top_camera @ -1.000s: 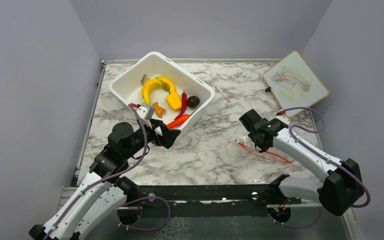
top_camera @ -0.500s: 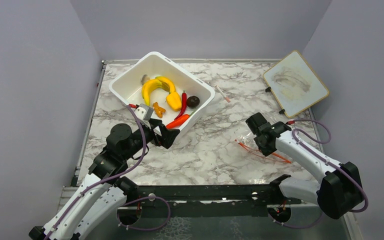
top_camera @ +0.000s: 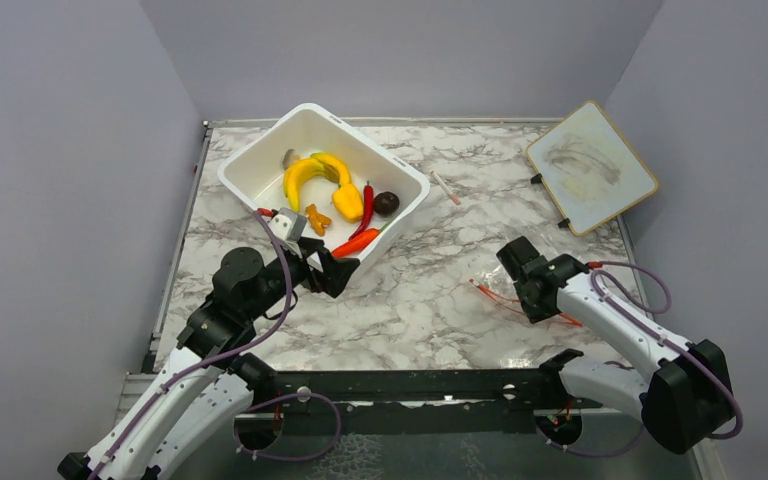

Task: Place the food in the zip-top bag and seal the zipper
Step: Pick up the zipper food storage bag at the center of the board.

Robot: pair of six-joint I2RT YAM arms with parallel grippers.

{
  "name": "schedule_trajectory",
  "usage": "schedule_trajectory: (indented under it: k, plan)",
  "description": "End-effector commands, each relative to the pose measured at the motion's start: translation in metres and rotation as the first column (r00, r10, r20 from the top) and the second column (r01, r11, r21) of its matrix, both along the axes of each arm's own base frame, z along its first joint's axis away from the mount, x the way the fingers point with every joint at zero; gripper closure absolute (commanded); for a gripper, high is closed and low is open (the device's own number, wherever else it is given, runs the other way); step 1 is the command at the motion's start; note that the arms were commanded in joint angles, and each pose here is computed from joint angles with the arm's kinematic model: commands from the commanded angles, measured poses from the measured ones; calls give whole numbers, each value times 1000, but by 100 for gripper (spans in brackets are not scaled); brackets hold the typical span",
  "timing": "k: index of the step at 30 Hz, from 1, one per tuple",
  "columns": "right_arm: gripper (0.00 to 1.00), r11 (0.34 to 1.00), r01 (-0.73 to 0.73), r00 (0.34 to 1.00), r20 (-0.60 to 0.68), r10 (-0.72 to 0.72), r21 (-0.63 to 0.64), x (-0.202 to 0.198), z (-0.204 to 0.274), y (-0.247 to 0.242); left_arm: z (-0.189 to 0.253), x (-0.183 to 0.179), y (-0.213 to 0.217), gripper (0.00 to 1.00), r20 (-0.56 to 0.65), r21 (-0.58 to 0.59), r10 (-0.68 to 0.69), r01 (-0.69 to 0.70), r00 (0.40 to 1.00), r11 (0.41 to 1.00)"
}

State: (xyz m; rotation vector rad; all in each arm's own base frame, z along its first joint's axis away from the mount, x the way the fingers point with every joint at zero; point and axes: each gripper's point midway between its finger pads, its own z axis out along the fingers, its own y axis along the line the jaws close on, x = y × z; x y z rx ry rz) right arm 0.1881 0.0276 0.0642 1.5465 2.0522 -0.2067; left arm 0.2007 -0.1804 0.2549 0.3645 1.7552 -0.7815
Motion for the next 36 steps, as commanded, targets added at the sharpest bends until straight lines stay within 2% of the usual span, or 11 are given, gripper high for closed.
schedule_trajectory:
  k: [1, 7, 10, 14, 17, 18, 25, 31, 34, 36]
  plan:
    - [55, 998, 60, 998, 29, -60, -1, -1, -7, -6, 5, 1, 0, 1, 32, -15, 1, -1, 999, 1000]
    - [56, 996, 92, 987, 130, -93, 13, 10, -12, -9, 5, 1, 0, 1, 31, -15, 1, -1, 1000, 1000]
    - [61, 995, 96, 982, 163, -96, 8, 12, -14, -12, 4, 1, 0, 1, 33, -16, 3, -2, 999, 1000]
    - [74, 994, 106, 979, 176, -103, -8, 11, -16, -17, 4, 2, 1, 1, 32, -13, 6, -5, 999, 1000]
    - [98, 994, 102, 978, 184, -95, -26, 11, -12, -20, 3, 3, 1, 1, 31, -11, 8, -8, 999, 1000]
    - [99, 995, 97, 978, 186, -89, -34, 11, -10, -21, 3, 3, 1, 1, 29, -12, 11, -11, 1000, 1000]
    - [99, 995, -22, 969, 242, 46, -100, 25, 22, -21, 5, 4, 3, 1, 48, -8, 21, -20, 999, 1000]
    - [99, 971, -158, 942, 266, 202, -179, 35, 75, -20, 13, 1, 3, 1, 70, 29, -10, 8, 998, 1000]
    - [99, 943, -261, 903, 293, 315, -208, 40, 102, -12, 17, 4, 3, 1, 46, 57, -7, 4, 999, 998]
    - [99, 896, -380, 839, 322, 438, -229, 47, 123, 1, 22, 1, -3, 1, 36, 71, -48, 45, 998, 996]
